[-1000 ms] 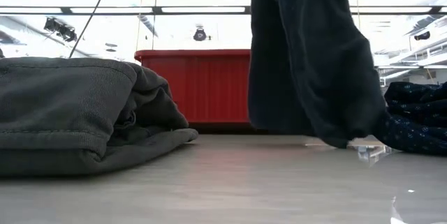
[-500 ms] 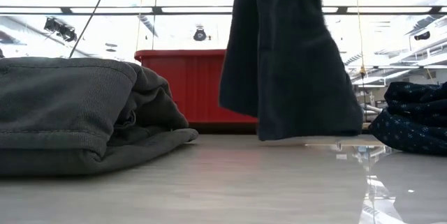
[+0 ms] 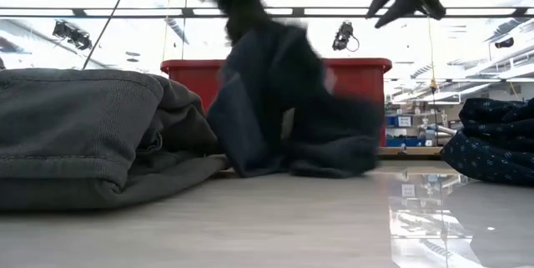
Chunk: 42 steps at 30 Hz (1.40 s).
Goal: Fold laundry
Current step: Fold the dark blue shorts
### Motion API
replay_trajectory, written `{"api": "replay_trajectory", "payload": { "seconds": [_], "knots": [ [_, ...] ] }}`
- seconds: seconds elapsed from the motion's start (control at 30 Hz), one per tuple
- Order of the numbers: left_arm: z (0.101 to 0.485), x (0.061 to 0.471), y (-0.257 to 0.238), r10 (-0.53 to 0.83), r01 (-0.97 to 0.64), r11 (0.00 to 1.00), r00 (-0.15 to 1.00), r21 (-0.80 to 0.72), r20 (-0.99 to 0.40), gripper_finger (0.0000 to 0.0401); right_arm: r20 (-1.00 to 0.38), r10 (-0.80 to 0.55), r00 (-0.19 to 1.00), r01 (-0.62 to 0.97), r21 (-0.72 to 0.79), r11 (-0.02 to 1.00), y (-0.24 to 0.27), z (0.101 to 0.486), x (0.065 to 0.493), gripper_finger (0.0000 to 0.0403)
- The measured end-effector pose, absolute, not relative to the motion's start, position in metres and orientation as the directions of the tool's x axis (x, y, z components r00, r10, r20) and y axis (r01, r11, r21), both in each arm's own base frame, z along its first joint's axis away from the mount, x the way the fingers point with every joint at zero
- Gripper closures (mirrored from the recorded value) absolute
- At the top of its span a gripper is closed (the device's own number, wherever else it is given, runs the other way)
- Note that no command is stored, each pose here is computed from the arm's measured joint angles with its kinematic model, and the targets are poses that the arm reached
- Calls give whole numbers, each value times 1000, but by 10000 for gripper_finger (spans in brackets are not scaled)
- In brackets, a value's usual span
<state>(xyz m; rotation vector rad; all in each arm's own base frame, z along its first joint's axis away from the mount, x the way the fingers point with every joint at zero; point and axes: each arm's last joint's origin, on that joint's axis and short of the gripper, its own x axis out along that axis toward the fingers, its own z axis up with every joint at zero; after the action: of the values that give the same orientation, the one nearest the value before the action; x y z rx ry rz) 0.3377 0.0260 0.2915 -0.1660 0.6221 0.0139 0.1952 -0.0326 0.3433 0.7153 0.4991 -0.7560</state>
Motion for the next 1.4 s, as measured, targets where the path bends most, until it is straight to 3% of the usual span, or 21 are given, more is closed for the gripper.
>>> {"api": "replay_trajectory", "payload": {
  "seconds": [0.13, 0.23, 0.33, 0.43, 0.53, 0.77, 0.9, 1.03, 1.23, 1.3, 1.4],
  "knots": [
    [246, 328, 42, 6, -248, 938, 710, -243, -705, 399, -690, -304, 657, 707, 424, 566, -19, 325, 214, 269],
    [229, 323, 52, 30, -341, 886, 717, -313, -697, 399, -710, -221, 669, 654, 420, 629, -3, 298, 236, 265],
    [218, 319, 59, 44, -388, 858, 709, -337, -703, 399, -771, -198, 605, 658, 345, 669, 8, 261, 251, 256],
    [218, 318, 64, 57, -405, 845, 717, -349, -694, 394, -838, -209, 503, 729, 282, 624, 4, 224, 256, 239],
    [217, 316, 70, 71, -419, 841, 713, -343, -697, 388, -862, -213, 460, 809, 308, 500, -11, 197, 258, 216],
    [217, 312, 86, 108, -447, 833, 710, -327, -696, 346, -794, -99, 600, 755, 521, 399, -43, 163, 259, 163],
    [217, 309, 97, 134, -480, 814, 704, -328, -697, 299, -813, -37, 581, 758, 523, 391, -48, 140, 257, 156],
    [217, 304, 111, 190, -540, 778, 689, -321, -700, 259, -737, -9, 676, 677, 616, 403, -52, 130, 269, 159],
    [215, 295, 128, 231, -602, 736, 653, -310, -721, 227, -704, 8, 710, 659, 669, 344, -62, 111, 281, 196],
    [215, 293, 132, 225, -603, 731, 654, -318, -722, 224, -713, 10, 701, 670, 663, 333, -64, 107, 280, 236],
    [215, 292, 134, 174, -574, 736, 674, -360, -718, 223, -717, -8, 697, 670, 647, 365, -66, 107, 279, 328]
  ]
}}
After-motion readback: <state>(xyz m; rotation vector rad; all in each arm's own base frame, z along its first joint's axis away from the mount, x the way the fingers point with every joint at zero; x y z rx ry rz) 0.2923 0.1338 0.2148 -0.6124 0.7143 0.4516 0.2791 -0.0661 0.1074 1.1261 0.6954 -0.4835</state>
